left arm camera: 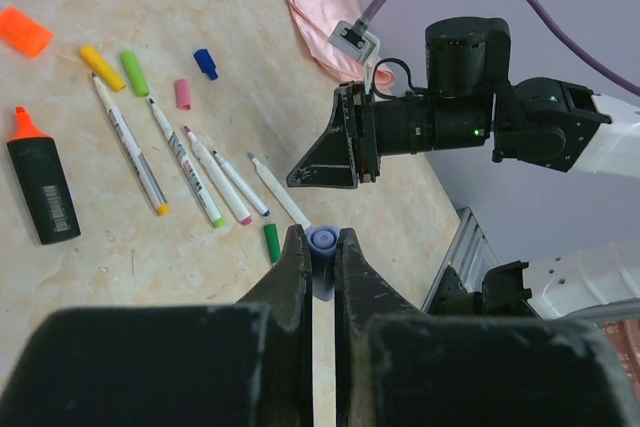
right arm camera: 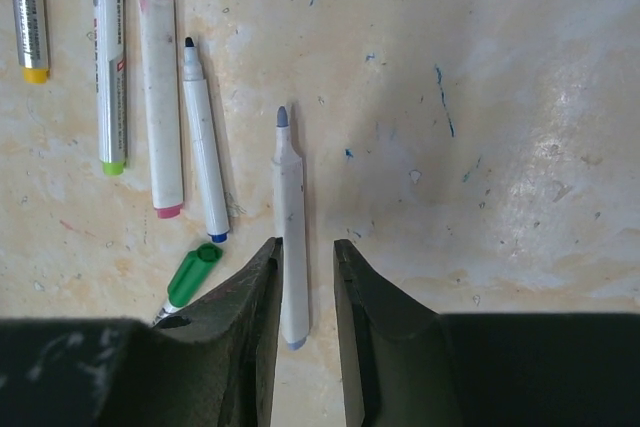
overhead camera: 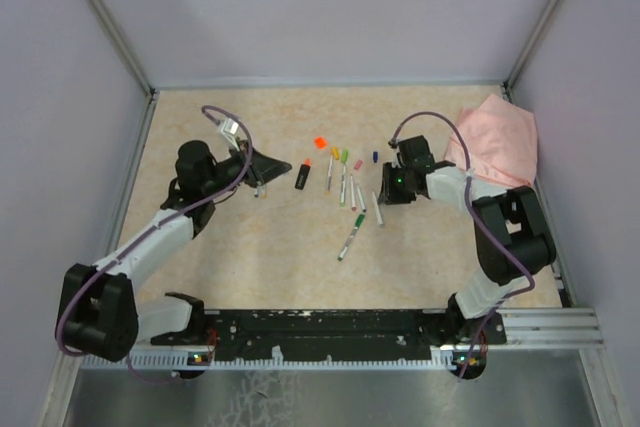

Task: Open the pen caps
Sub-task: Place the pen at the center of the board, then place the pen cap at the center of the board.

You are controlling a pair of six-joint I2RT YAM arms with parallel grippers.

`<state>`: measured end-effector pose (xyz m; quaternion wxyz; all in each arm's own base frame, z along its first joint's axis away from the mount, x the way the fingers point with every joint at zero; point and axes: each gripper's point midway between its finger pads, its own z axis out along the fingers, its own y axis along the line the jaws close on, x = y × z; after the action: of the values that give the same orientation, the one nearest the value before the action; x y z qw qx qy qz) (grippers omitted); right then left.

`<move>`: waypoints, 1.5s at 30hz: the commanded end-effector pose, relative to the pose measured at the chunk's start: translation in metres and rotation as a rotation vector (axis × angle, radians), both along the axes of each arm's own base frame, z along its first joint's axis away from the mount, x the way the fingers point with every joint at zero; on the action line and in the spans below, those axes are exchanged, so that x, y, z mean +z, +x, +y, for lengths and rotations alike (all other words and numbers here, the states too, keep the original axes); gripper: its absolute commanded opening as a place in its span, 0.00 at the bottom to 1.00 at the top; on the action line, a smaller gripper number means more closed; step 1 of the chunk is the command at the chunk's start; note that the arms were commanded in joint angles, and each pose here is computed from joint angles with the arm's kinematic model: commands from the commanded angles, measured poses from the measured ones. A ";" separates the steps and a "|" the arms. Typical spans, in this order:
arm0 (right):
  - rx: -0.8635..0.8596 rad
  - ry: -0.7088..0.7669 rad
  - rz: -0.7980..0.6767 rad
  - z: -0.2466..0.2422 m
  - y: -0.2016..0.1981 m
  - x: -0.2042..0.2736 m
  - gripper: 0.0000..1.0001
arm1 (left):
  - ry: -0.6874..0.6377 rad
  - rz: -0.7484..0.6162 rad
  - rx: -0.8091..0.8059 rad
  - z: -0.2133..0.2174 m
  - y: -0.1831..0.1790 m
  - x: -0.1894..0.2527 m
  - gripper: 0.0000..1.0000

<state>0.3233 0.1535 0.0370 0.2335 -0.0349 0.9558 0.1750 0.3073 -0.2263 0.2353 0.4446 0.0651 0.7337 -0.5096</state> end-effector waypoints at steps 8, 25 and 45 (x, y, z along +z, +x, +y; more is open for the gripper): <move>0.003 0.079 -0.120 0.010 0.016 0.038 0.27 | -0.049 0.076 -0.132 -0.016 0.001 -0.002 0.00; -0.227 0.361 -0.384 -0.023 0.004 0.137 0.40 | 0.142 0.157 -0.126 -0.104 0.022 -0.044 0.00; -0.711 0.044 -0.243 -0.116 -0.041 0.098 0.56 | 0.673 0.281 0.103 -0.233 0.112 -0.151 0.00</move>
<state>0.2880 0.0588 0.1320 0.3835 0.2382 0.8804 0.1450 0.4159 -0.4743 0.1104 0.3316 0.1070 0.8861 -0.3057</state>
